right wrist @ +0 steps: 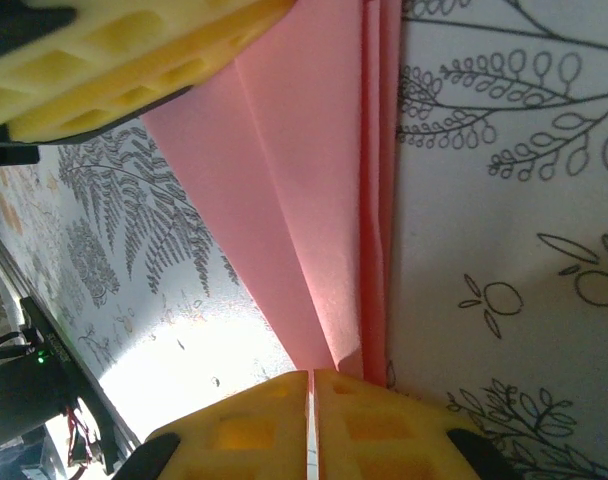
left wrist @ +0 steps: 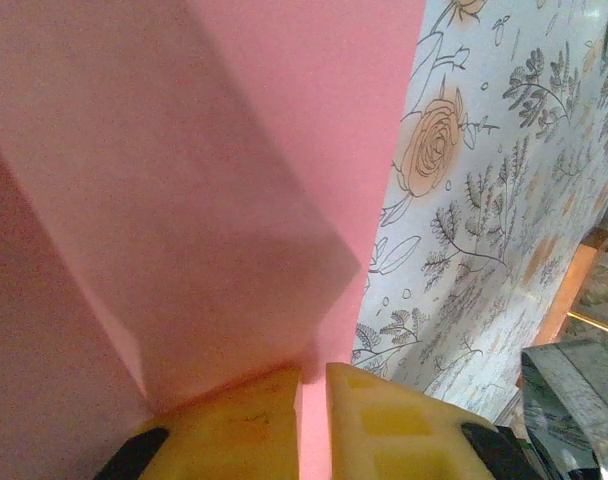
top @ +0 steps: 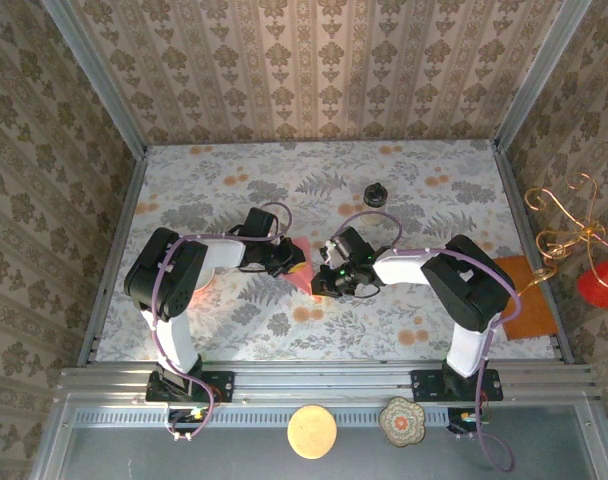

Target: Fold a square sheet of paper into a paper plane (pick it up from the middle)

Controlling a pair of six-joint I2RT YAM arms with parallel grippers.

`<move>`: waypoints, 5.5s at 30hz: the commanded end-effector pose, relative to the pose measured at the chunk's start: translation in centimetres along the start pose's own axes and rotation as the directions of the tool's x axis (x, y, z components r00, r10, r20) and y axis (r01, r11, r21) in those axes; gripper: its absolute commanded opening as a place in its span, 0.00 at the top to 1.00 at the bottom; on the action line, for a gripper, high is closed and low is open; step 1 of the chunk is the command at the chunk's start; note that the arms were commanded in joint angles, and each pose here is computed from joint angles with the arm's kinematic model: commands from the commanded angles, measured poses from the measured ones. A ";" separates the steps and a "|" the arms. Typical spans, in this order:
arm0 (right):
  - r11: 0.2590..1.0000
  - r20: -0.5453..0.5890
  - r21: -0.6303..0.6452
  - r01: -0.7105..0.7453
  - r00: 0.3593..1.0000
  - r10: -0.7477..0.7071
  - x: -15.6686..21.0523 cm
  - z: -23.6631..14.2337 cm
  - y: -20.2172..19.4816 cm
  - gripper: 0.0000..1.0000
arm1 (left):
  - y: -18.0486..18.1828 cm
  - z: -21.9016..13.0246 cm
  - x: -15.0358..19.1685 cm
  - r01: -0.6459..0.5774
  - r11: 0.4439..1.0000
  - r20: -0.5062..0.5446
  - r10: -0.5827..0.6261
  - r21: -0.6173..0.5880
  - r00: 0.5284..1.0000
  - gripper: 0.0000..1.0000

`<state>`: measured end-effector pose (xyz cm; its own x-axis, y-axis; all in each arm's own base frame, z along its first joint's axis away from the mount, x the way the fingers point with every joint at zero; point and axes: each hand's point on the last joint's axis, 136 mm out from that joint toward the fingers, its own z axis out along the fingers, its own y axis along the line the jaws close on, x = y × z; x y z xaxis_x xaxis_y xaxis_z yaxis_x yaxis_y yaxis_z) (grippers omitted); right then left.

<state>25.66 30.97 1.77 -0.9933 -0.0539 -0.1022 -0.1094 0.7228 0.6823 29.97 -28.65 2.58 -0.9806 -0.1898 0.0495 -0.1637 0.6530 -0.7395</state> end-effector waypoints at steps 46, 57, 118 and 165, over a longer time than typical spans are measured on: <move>0.998 0.118 0.017 0.057 0.991 -0.058 -2.0 -3.7 1.2 0.81 | 1.7 0.9 -0.6 0.005 0.997 -0.030 -0.007 -0.083 1.000 0.85; 0.992 0.050 0.064 0.110 0.992 -0.113 -2.5 -0.8 1.7 0.85 | 3.9 1.1 -0.2 0.063 0.977 -0.043 -0.073 -0.203 0.996 0.85; 0.967 0.006 0.245 0.075 0.997 -0.079 -2.1 0.7 -2.8 0.95 | 3.8 0.3 -0.8 0.095 0.963 -0.007 -0.100 -0.251 0.995 0.88; 0.847 -0.186 0.519 0.116 0.982 -0.021 3.6 -1.1 -11.1 0.96 | 4.2 -2.0 -6.6 -0.134 0.965 0.047 0.148 -0.225 0.988 0.88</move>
<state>28.78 30.02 1.11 -0.9507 -0.1825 -0.2507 -0.2847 0.8340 0.4726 33.85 -25.94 2.05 -0.9920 -0.1110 -0.0600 -0.0450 0.7551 -0.6541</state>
